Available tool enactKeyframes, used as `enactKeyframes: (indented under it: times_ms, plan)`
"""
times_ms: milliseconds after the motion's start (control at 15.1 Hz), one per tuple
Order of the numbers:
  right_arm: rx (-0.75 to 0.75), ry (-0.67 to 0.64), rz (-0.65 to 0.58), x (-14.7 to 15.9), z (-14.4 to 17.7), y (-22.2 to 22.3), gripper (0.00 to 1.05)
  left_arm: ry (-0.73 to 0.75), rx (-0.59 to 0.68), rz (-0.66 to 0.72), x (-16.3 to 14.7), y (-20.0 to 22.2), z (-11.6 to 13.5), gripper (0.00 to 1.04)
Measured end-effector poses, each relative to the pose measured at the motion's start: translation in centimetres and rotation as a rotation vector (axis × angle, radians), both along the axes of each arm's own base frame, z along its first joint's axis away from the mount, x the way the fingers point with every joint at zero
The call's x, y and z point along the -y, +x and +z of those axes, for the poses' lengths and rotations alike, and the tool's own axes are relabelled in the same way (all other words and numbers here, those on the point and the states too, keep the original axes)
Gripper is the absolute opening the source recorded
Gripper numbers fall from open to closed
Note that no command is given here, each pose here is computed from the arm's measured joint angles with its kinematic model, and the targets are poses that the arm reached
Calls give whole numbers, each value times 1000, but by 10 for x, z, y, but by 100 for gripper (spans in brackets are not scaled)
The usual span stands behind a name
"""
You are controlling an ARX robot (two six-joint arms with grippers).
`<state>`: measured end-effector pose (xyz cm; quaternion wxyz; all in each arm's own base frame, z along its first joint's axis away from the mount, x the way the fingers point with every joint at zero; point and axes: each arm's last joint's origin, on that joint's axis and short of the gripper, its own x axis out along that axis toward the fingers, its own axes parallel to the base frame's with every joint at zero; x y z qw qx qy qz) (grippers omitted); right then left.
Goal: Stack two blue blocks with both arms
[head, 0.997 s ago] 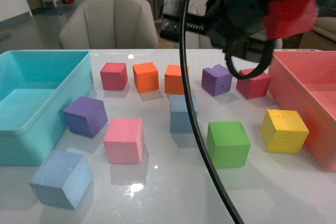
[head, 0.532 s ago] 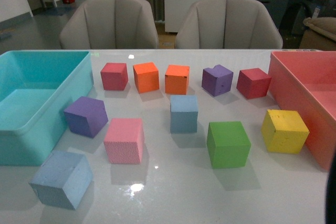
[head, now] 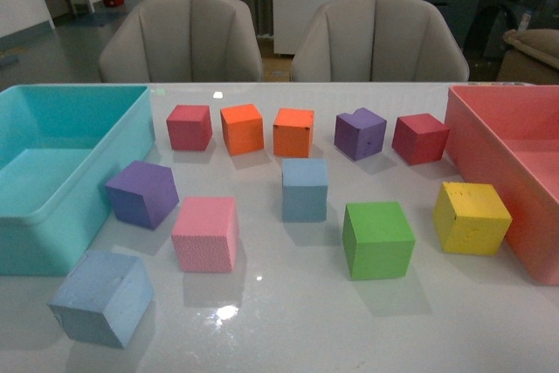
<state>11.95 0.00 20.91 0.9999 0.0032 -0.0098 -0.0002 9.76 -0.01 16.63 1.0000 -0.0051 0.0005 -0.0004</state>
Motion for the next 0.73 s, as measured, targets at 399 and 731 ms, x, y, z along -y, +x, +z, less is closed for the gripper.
enactKeyframes:
  times_ms: [399, 731]
  plan:
    - [-10, 0, 0, 0, -19, -7, 2, 0, 0, 0, 0, 0, 0, 98]
    - [-44, 0, 0, 0, -33, -15, 2, 0, 0, 0, 0, 0, 0, 98]
